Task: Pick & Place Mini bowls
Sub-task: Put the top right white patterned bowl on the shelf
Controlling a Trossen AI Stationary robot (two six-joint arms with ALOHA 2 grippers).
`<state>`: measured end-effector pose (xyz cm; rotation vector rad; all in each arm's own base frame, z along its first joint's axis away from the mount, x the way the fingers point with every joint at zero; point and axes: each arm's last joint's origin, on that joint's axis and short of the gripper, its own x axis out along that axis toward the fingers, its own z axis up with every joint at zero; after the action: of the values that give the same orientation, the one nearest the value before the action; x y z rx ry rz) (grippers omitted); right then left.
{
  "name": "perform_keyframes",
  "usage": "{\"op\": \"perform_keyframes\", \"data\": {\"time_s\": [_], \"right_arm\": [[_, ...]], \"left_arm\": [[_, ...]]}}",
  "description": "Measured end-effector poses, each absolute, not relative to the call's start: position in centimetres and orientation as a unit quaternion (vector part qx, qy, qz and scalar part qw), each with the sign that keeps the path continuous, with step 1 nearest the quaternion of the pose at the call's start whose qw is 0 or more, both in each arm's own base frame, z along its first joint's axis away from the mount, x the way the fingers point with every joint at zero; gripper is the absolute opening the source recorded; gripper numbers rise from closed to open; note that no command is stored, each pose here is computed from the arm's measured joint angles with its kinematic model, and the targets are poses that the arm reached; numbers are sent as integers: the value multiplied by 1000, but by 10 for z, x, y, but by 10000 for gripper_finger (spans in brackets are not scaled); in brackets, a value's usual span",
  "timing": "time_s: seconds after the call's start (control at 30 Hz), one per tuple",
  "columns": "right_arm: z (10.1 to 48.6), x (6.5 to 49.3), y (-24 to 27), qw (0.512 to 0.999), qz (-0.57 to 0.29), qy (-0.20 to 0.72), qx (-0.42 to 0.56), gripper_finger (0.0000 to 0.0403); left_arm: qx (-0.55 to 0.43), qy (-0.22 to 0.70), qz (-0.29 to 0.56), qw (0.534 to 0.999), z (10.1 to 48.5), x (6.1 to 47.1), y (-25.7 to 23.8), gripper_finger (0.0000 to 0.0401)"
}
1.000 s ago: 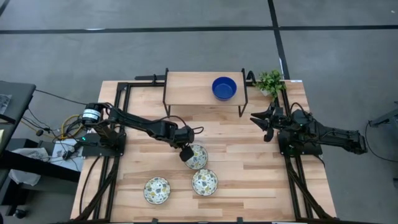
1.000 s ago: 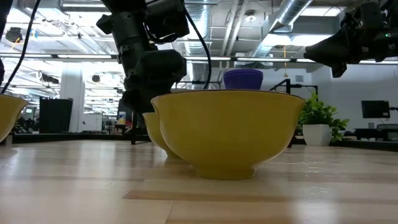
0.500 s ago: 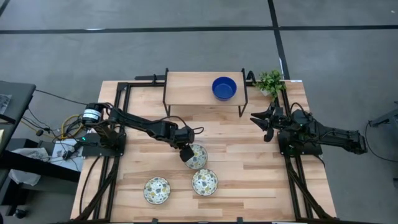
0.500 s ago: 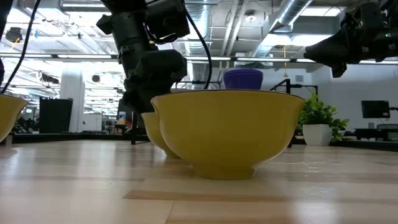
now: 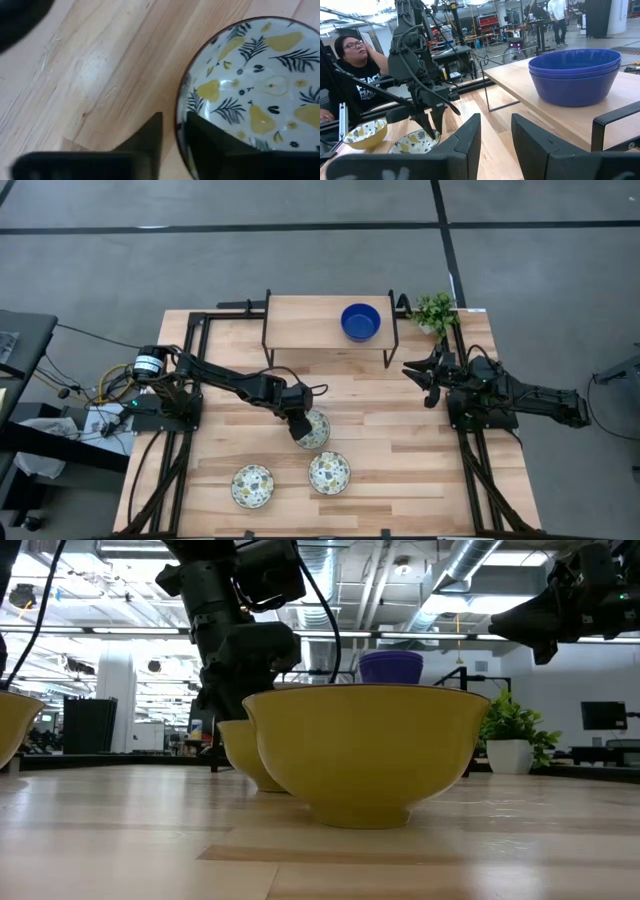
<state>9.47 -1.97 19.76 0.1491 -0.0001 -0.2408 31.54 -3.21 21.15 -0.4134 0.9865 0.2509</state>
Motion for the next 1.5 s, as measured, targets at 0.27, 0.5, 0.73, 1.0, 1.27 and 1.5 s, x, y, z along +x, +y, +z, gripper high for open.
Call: {"op": "perform_keyframes", "data": {"time_s": [0.27, 0.5, 0.73, 1.0, 1.27, 1.5], "right_arm": [[198, 95, -20, 990, -120, 0, 74, 98], [198, 95, -20, 990, -120, 0, 74, 98], [198, 95, -20, 990, -120, 0, 74, 98], [198, 95, -20, 990, -120, 0, 74, 98], [198, 95, -20, 990, -120, 0, 73, 98], [198, 95, -20, 990, -120, 0, 74, 98]], "left_arm": [[-204, 457, 112, 859, 218, 315, -32, 14], [-209, 439, 108, 867, 237, 302, -29, 10], [-264, 379, 95, 882, 274, 283, -20, 10], [-327, 308, 84, 890, 313, 253, -14, 9], [-365, 245, 75, 895, 350, 238, -13, 9], [-362, 182, 85, 910, 390, 235, 2, 9]]}}
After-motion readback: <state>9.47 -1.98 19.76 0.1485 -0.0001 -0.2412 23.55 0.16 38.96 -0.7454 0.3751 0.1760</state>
